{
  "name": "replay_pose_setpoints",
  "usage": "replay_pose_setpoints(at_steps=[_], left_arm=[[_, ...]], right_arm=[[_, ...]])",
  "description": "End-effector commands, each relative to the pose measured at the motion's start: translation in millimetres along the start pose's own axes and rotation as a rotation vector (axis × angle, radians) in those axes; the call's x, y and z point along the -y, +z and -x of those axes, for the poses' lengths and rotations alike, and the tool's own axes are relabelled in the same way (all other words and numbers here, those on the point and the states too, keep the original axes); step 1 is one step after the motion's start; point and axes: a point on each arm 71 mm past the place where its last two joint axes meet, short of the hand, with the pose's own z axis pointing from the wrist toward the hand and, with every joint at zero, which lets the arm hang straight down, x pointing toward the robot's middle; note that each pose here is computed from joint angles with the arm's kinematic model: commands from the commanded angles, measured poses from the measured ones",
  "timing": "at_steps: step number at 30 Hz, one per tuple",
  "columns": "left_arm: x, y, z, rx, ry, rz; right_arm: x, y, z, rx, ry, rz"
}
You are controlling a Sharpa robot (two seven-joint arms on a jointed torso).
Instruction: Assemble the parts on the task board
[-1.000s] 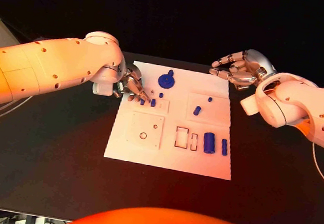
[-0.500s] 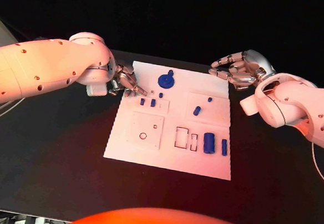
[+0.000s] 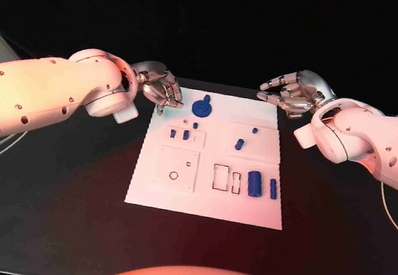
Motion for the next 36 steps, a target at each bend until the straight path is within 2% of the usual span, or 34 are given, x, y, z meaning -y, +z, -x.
replay_pose_setpoints(at_steps=[1, 6, 14, 23, 36], left_arm=[[15.0, -1.4, -0.1, 0.16, 0.08, -0.236], [16.8, 0.4, -13.4, 0.195, 0.226, -0.319], [20.3, 7.0, -33.6, 0.162, 0.418, -0.384], [20.9, 17.4, -49.9, 0.08, 0.532, -0.375], [19.5, 28.0, -59.4, 0.018, 0.588, -0.328]], right_arm=[[-1.2, 0.4, 3.6, 0.029, 0.013, 0.037], [-1.6, 1.2, 5.9, 0.046, 0.021, 0.062], [-2.9, 2.3, 7.0, 0.061, 0.021, 0.09], [-5.4, 4.3, 3.7, 0.045, 0.03, 0.114], [-7.2, 6.3, -0.2, 0.03, 0.039, 0.121]])
